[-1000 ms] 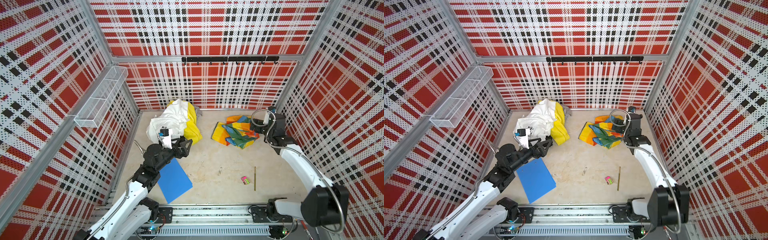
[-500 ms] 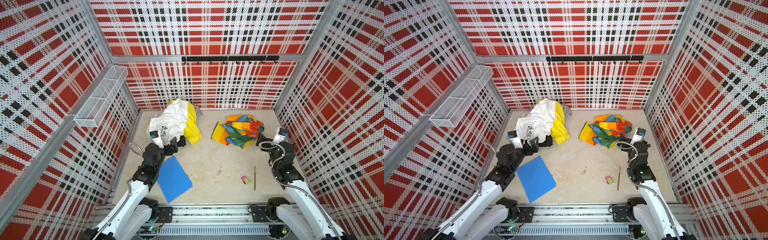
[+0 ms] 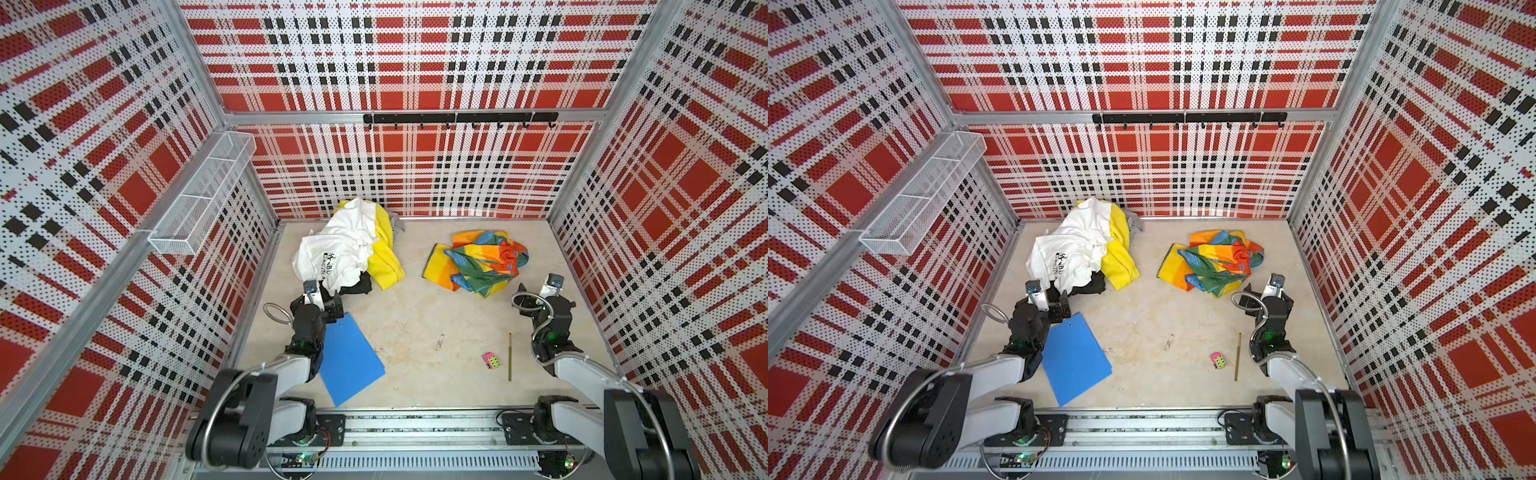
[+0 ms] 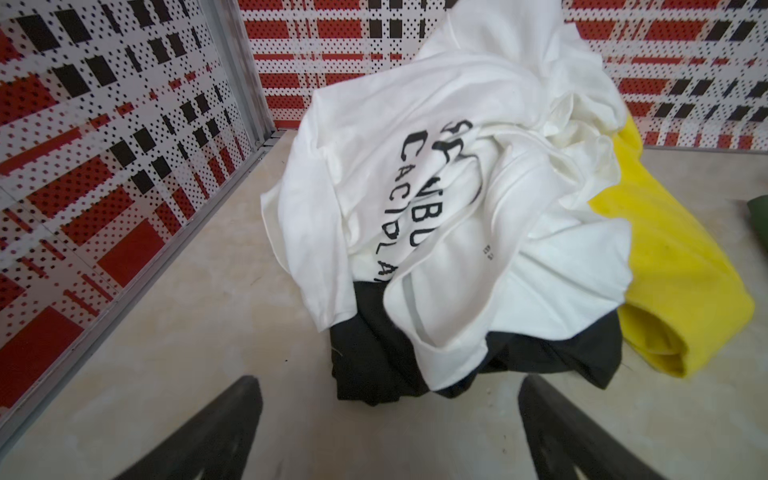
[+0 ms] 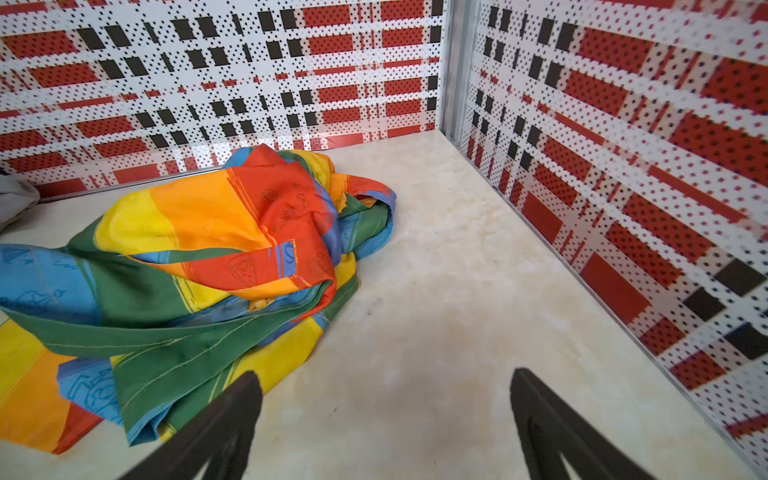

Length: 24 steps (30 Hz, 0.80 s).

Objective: Pick out a specific cloth from the pile

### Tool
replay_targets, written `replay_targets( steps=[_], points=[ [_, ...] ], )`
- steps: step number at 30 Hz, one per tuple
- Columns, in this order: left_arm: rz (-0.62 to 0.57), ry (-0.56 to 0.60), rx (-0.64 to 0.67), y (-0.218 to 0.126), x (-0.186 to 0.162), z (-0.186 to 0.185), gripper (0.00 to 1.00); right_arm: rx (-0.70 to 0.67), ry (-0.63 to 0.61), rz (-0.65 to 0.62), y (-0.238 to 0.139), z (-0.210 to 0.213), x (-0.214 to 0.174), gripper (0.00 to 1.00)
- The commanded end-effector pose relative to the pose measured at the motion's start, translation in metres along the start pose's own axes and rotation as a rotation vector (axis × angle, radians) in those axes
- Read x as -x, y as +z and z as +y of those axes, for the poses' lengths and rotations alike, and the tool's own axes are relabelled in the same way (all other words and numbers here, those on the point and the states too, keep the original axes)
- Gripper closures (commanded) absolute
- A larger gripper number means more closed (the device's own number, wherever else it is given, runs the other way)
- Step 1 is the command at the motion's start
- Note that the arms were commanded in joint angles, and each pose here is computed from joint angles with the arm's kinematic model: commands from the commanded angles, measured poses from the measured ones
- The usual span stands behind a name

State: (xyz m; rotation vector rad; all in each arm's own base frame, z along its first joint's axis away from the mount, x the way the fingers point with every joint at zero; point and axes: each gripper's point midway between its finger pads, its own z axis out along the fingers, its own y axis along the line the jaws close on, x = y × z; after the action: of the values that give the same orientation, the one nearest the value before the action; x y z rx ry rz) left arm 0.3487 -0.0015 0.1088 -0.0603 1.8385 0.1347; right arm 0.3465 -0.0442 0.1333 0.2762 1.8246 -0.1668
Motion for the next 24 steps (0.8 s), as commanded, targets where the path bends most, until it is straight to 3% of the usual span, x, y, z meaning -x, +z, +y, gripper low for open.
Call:
replay_targets(
  steps=[1,7,11,14,24],
  points=[
    [-0.241,0.056,-0.019,0.003,0.058,-0.01,0.01,0.025,0.016,-0.194,0.003,0.006,0.038,0.0],
    [-0.193,0.035,-0.001,0.021,0.047,-0.004,0.01,0.072,-0.032,-0.225,0.015,0.016,0.03,0.0],
    [-0.22,-0.018,-0.031,0.026,0.04,0.004,0.01,0.118,-0.048,-0.261,0.016,0.023,0.019,0.0],
    [-0.149,-0.019,-0.027,0.036,0.033,0.005,0.01,0.102,-0.043,-0.204,0.024,0.022,0.014,0.0],
    [-0.146,-0.057,-0.049,0.04,0.034,0.01,0.01,0.096,-0.073,-0.182,0.031,0.027,0.012,0.0]
  ],
)
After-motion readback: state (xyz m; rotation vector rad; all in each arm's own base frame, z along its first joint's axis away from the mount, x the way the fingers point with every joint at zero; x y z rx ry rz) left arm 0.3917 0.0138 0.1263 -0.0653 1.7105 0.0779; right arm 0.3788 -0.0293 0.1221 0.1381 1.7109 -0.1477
